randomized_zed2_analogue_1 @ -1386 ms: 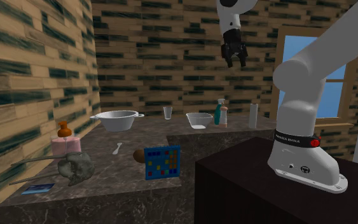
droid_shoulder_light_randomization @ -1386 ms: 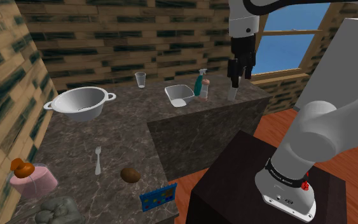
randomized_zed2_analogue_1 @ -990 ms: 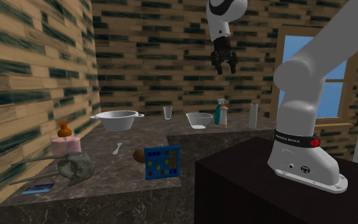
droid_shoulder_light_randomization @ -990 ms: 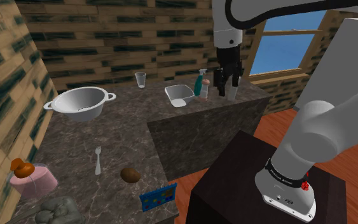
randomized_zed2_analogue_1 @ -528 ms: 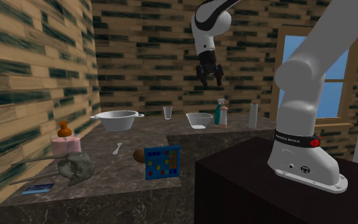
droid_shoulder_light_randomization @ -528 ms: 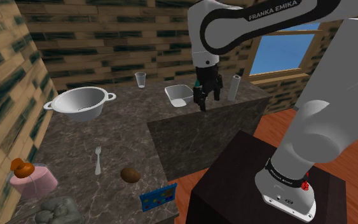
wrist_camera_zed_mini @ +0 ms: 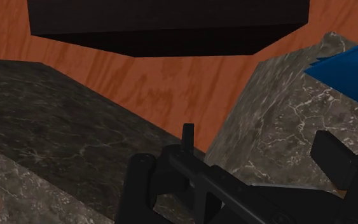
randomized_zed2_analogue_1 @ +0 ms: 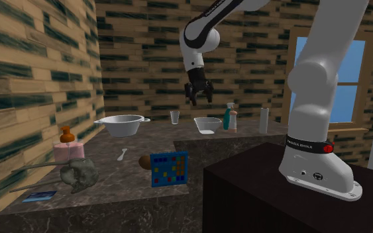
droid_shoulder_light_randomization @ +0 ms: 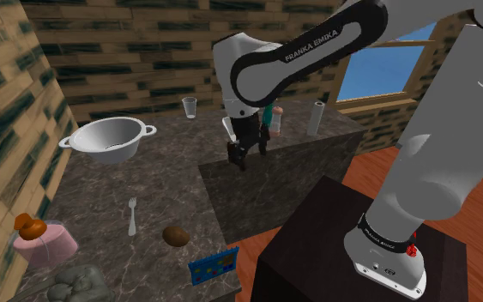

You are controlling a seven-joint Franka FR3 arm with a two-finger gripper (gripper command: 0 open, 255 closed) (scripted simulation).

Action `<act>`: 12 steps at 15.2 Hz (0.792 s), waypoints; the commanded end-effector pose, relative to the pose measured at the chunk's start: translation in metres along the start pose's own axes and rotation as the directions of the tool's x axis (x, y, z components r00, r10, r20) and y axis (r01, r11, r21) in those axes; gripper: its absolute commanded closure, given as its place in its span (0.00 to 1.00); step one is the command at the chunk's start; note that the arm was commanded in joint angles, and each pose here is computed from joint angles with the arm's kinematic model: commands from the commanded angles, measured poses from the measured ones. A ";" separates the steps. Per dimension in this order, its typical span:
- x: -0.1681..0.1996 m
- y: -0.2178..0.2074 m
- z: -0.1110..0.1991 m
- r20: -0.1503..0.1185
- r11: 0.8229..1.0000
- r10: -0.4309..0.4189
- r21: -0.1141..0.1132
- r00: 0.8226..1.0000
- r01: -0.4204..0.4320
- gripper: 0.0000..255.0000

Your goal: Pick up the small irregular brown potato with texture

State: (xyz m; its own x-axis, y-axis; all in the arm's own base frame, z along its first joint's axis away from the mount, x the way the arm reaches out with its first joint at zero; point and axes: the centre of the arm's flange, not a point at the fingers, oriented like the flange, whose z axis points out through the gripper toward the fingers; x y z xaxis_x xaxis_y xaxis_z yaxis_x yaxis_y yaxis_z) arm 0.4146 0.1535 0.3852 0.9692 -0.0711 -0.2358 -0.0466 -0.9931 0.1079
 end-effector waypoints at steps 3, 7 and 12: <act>0.028 -0.037 0.025 0.001 1.000 -0.009 -0.008 1.000 0.009 0.00; 0.056 -0.076 0.049 0.002 1.000 -0.018 -0.016 1.000 0.018 0.00; 0.091 -0.125 0.080 0.004 0.999 -0.030 -0.027 1.000 0.030 0.00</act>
State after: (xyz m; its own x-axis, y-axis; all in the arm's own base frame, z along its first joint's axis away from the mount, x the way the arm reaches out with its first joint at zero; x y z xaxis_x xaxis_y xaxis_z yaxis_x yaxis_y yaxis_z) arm 0.4832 0.2567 0.2831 0.9692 -0.0433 -0.2426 -0.0129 -0.9920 0.1255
